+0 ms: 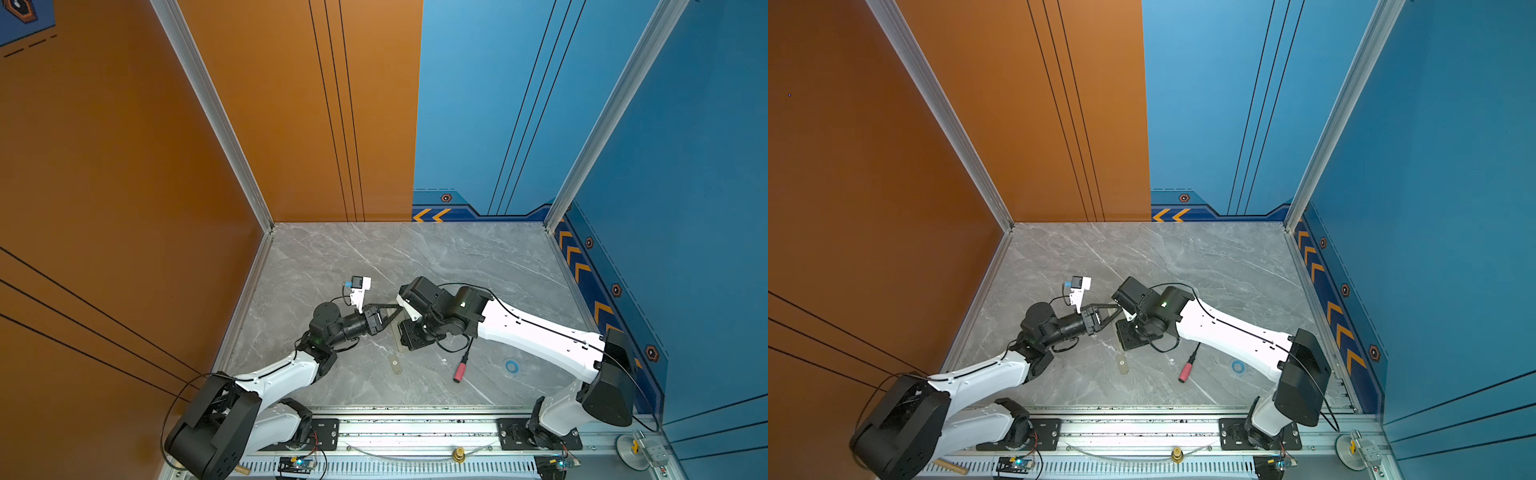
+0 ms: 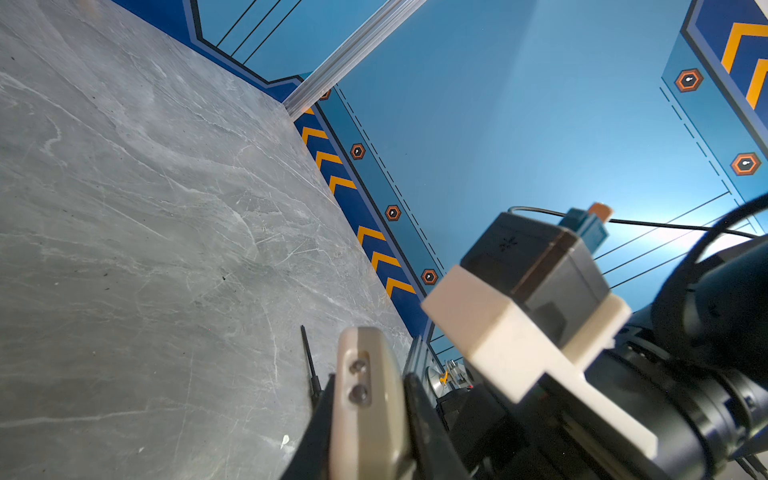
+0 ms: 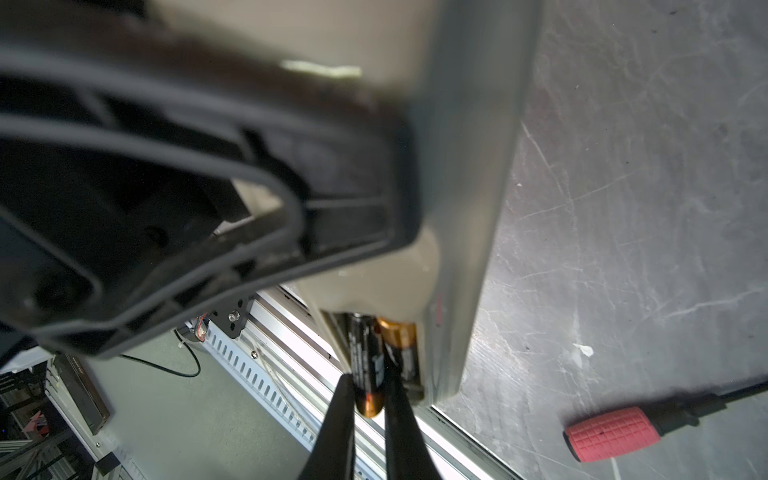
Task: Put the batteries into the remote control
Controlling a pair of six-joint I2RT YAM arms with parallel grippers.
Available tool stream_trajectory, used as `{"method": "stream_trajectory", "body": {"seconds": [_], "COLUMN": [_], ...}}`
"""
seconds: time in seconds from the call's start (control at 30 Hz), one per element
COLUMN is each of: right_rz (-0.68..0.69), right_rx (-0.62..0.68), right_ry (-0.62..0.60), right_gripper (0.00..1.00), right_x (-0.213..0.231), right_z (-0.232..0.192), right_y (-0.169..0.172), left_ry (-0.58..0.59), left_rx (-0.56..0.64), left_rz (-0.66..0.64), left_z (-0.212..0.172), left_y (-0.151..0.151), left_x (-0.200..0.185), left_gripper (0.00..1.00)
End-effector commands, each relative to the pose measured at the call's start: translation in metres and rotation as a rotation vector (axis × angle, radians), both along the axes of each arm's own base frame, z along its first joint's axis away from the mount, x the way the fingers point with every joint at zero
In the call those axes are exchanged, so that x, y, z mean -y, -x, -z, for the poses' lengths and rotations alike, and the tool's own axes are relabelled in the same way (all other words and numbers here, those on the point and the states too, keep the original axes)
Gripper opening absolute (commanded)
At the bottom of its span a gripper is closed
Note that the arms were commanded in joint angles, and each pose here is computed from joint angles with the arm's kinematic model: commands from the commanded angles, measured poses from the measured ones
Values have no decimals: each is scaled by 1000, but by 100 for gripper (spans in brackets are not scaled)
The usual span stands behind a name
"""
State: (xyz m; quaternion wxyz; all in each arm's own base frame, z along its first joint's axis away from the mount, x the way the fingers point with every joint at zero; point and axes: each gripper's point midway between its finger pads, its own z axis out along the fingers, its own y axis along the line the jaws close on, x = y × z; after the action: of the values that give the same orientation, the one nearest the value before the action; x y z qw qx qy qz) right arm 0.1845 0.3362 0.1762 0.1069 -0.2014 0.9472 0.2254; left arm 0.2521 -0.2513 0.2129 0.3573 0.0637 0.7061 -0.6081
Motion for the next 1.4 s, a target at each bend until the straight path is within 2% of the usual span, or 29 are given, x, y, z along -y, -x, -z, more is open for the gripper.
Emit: {"method": "stream_trajectory", "body": {"seconds": [0.0,0.53,1.37], "right_rz": [48,57,66], "right_rx": [45,44,76], "right_ry": [46,53,22], "right_gripper": [15,23,31], "right_x": [11,15,16], "right_z": [-1,-1,-26], "right_y": [-14,-15,-17], "left_ry": [55,144,155], "left_rx": [29,-14,-57], "left_rz": [71,65,72], "left_z": [-17,-16,-11], "left_y": [13,2,-2], "left_x": [7,2,1], "left_gripper": [0,0,0]}}
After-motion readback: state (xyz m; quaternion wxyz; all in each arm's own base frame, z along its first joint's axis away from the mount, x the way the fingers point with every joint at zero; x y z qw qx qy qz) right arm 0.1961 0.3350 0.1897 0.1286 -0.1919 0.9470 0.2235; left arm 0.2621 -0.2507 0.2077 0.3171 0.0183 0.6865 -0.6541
